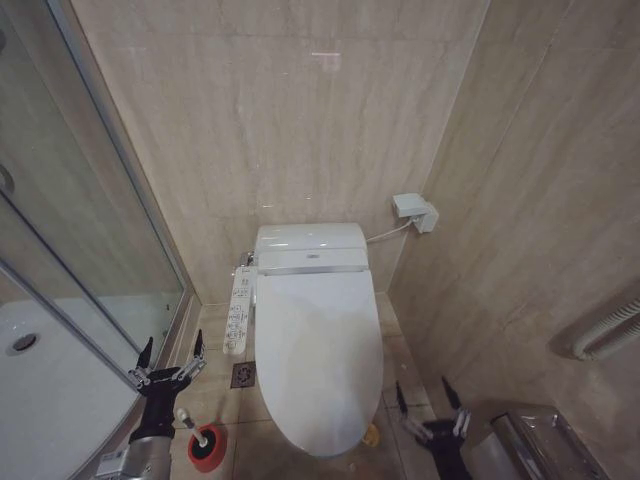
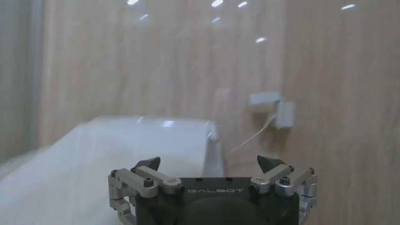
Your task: Open the toilet lid, clean the toilet bowl with a toilet brush, close the toilet lid, and flush.
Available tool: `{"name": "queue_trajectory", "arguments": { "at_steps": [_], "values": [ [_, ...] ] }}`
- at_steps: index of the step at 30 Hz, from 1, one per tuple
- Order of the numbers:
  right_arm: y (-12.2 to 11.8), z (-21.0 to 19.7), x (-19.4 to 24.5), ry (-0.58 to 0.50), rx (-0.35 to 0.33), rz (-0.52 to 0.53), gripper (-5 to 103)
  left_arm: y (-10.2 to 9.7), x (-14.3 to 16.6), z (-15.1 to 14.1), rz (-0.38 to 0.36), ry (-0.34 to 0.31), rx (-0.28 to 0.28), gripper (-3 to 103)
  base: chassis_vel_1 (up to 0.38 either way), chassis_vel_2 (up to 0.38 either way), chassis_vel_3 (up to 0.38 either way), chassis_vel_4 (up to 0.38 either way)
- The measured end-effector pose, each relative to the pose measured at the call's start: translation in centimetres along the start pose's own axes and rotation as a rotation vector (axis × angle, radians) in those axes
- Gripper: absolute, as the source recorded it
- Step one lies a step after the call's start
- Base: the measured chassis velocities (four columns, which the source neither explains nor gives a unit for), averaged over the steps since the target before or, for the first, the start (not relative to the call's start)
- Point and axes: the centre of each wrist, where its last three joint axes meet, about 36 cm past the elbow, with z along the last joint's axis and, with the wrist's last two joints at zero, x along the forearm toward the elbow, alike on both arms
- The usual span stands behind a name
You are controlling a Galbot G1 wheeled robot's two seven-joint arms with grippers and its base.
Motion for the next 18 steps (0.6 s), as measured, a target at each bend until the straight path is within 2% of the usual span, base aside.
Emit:
{"name": "queue_trajectory", "arguments": {
  "at_steps": [6, 11, 14, 18],
  "values": [
    [-0.3, -0.2, 1.6, 0.041, 0.016, -0.094, 100, -0.2, -0.7, 1.1, 0.002, 0.007, 0.014, 100, 0.0, 0.0, 0.0, 0.0],
    [0.7, 0.3, 4.3, 0.142, 0.001, -0.19, 100, -0.1, -1.6, 2.2, 0.0, 0.007, 0.018, 100, 0.0, 0.0, 0.0, 0.0],
    [-0.1, 1.6, 6.6, 0.215, 0.018, -0.259, 100, -0.2, -2.2, 2.5, -0.001, 0.003, 0.02, 100, 0.0, 0.0, 0.0, 0.0],
    [-0.5, 2.4, 7.8, 0.257, 0.019, -0.296, 100, -0.4, -2.2, 2.6, -0.001, 0.003, 0.025, 100, 0.0, 0.0, 0.0, 0.0]
  ]
}}
